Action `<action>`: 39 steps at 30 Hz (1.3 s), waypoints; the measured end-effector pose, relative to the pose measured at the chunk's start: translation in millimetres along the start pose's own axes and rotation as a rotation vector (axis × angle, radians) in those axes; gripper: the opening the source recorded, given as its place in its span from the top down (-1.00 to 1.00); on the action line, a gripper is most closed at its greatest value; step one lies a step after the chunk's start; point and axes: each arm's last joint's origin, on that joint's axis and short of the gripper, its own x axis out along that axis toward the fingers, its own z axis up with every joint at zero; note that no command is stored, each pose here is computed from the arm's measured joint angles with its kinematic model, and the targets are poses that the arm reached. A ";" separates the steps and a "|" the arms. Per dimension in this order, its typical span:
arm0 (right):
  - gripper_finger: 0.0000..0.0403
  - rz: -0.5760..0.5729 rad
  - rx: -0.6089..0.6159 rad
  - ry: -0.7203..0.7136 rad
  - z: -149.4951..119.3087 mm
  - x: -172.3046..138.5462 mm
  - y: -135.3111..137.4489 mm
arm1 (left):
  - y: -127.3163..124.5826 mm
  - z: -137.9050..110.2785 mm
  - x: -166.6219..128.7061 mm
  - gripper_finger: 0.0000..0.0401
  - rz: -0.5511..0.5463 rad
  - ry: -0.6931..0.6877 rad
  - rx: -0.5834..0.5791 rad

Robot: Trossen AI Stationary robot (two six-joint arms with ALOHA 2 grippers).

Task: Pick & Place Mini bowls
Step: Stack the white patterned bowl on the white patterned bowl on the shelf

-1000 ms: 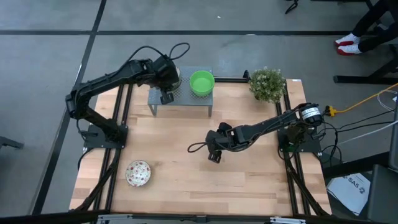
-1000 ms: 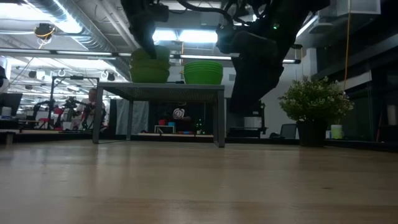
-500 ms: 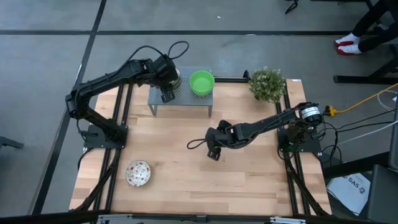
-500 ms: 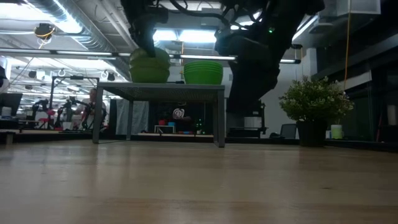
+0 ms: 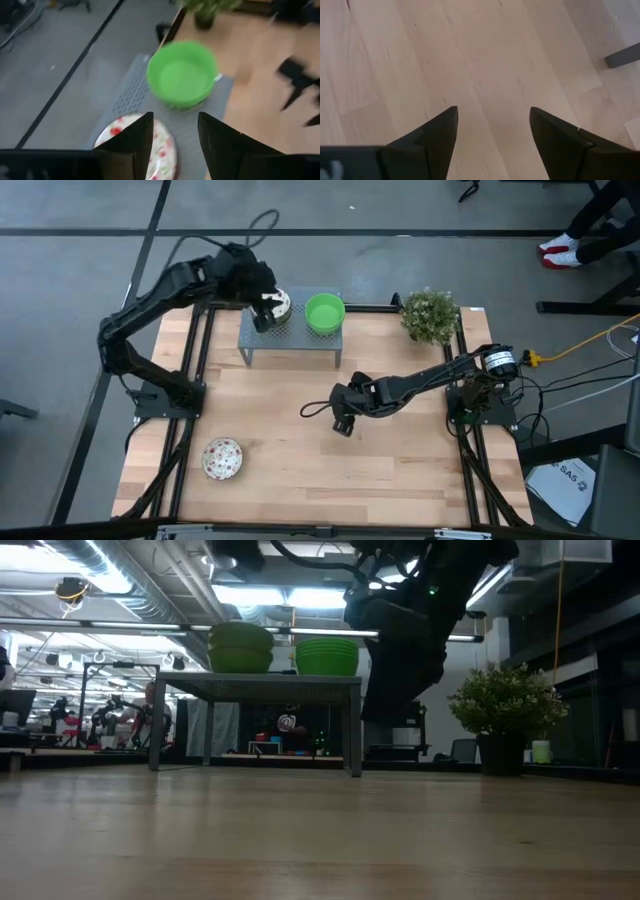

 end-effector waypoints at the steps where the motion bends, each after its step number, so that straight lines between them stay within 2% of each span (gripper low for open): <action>1: -0.22 0.001 -0.005 0.001 0.0 0.0 0.0 | -0.7 2.4 -6.4 0.26 -0.017 -0.025 -0.007; 8: -0.22 0.048 -0.041 0.026 -0.5 0.3 0.7 | -14.0 6.6 -45.2 0.24 -0.169 -0.148 -0.011; 14: -0.22 0.114 -0.069 0.056 -0.6 0.7 1.0 | -33.0 1.0 -67.8 0.24 -0.292 -0.164 -0.099; 17: -0.22 0.117 -0.110 0.048 -0.1 0.7 1.3 | -45.4 -7.0 -74.7 0.24 -0.347 -0.100 -0.102; 23: -0.22 0.159 -0.075 0.038 2.0 0.5 3.4 | -76.2 -29.5 -86.9 0.24 -0.455 0.124 -0.094; 31: -0.22 0.212 -0.062 0.053 1.7 -0.1 6.2 | -120.2 -56.5 -106.2 0.24 -0.501 0.395 -0.134; 34: -0.22 0.239 -0.049 0.066 1.4 -0.4 7.1 | -139.6 -67.5 -113.6 0.24 -0.527 0.456 -0.102; 39: -0.22 0.238 0.011 0.074 0.5 -1.1 8.7 | -177.1 -96.1 -119.9 0.24 -0.546 0.561 0.016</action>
